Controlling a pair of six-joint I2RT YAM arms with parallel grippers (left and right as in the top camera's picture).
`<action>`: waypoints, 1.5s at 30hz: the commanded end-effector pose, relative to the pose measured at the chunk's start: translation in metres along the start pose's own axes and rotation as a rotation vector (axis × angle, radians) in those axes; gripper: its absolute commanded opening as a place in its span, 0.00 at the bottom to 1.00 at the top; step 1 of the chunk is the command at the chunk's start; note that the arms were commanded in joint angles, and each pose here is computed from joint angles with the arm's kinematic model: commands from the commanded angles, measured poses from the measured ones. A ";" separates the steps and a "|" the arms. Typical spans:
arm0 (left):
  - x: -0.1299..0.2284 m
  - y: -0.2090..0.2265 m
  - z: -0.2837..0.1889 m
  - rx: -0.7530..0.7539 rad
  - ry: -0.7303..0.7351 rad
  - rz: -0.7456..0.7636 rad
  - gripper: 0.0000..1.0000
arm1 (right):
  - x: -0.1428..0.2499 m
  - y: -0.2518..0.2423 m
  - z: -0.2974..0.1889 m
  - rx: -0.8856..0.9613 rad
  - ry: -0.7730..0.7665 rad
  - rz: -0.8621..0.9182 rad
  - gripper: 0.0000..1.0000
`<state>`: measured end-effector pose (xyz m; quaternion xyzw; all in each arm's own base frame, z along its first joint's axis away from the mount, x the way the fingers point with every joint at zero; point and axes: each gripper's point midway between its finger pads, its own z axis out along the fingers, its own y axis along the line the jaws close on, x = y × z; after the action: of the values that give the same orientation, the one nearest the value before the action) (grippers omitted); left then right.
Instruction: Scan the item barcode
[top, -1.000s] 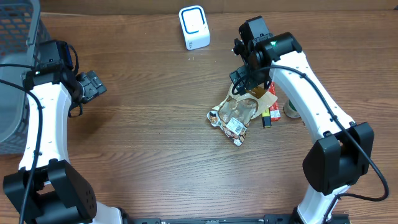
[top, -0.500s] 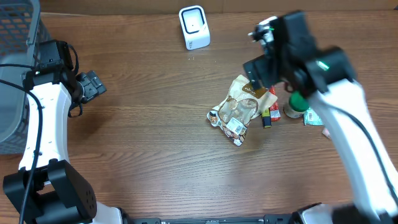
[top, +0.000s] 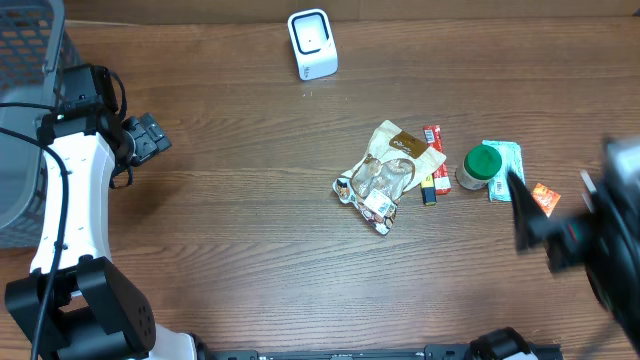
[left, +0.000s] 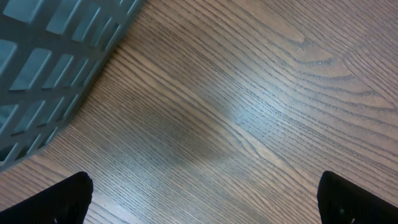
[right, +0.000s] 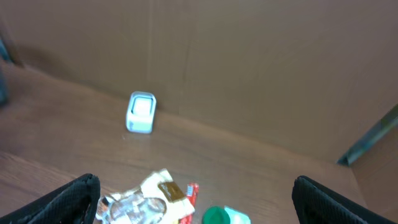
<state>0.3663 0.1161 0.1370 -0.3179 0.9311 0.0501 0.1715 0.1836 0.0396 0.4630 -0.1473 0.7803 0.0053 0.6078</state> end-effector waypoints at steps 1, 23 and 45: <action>-0.006 0.002 -0.006 -0.005 -0.026 -0.003 1.00 | 0.020 0.006 -0.028 -0.030 -0.072 0.017 1.00; -0.006 0.002 -0.006 -0.005 -0.026 -0.003 1.00 | 0.118 0.040 0.046 -0.105 -0.587 0.254 1.00; -0.006 0.002 -0.006 -0.005 -0.026 -0.003 1.00 | 0.263 0.047 0.133 -0.041 -0.243 0.437 1.00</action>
<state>0.3662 0.1162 0.1368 -0.3179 0.9312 0.0504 0.1713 0.2404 0.0541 0.1721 0.0046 0.7161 0.1724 0.6764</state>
